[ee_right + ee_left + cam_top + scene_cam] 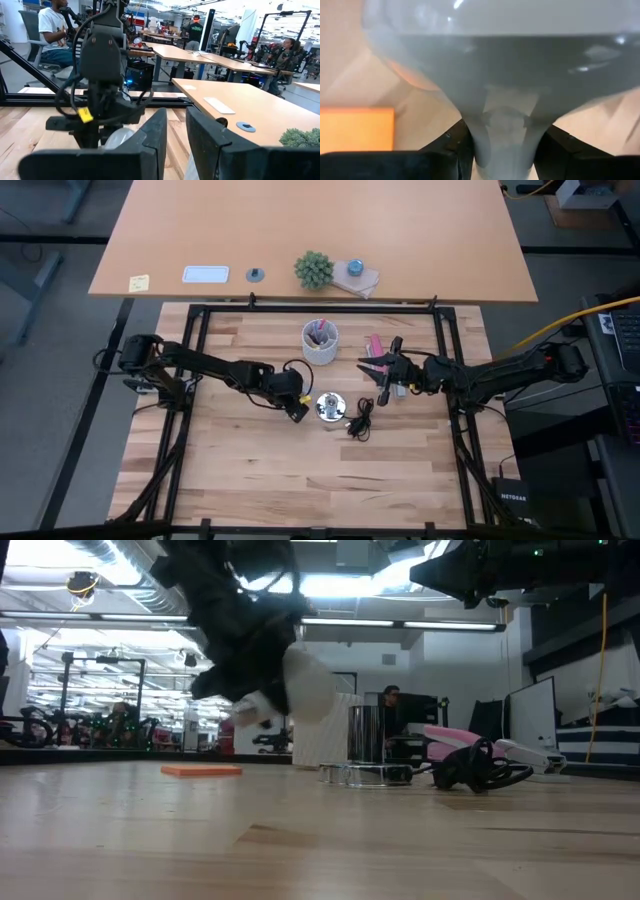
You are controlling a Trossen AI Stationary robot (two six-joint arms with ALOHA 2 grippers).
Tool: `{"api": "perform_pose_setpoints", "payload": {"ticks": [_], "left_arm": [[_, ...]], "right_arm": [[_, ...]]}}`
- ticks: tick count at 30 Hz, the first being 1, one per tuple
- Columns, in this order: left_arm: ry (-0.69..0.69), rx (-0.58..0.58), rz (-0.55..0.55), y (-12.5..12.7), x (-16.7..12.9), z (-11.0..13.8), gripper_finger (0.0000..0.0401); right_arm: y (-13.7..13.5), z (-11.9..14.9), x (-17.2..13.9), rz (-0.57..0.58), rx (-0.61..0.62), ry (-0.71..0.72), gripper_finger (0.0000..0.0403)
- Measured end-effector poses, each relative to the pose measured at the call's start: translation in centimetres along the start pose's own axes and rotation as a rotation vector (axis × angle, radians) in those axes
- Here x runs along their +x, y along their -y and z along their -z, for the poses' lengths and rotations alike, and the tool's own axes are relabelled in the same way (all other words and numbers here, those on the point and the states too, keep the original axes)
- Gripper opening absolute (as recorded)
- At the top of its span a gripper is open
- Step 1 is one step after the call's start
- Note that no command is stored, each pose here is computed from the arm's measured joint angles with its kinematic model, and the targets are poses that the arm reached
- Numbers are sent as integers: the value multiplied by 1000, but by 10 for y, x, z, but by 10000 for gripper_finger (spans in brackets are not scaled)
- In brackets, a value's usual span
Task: Screw lightbulb
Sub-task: Insert the lightbulb into the lamp
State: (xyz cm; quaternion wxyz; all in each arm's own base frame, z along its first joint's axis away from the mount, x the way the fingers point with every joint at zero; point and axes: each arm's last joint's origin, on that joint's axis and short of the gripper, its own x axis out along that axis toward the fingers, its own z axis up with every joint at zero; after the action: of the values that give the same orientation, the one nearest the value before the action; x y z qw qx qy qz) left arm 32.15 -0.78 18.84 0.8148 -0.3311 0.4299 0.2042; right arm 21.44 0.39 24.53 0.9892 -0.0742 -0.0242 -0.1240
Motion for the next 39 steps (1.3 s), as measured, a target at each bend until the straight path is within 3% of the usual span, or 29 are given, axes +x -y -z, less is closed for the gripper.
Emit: {"api": "perform_pose_setpoints", "payload": {"ticks": [6,13,22,29,39], "left_arm": [[176,23,40,10,-12,-10,147],[447,109,13,30,-22,-9,142],[796,121,-10,44,-23,21,143],[925,89,47,31,-15,45,147],[1059,267,143,34,26,50,148]], "right_arm": [[0,0,0,0,0,0,76],[0,0,0,0,0,-1,76],[0,0,0,0,0,-1,76],[0,0,0,0,0,-1,76],[-2,0,0,-75,22,4,76]]}}
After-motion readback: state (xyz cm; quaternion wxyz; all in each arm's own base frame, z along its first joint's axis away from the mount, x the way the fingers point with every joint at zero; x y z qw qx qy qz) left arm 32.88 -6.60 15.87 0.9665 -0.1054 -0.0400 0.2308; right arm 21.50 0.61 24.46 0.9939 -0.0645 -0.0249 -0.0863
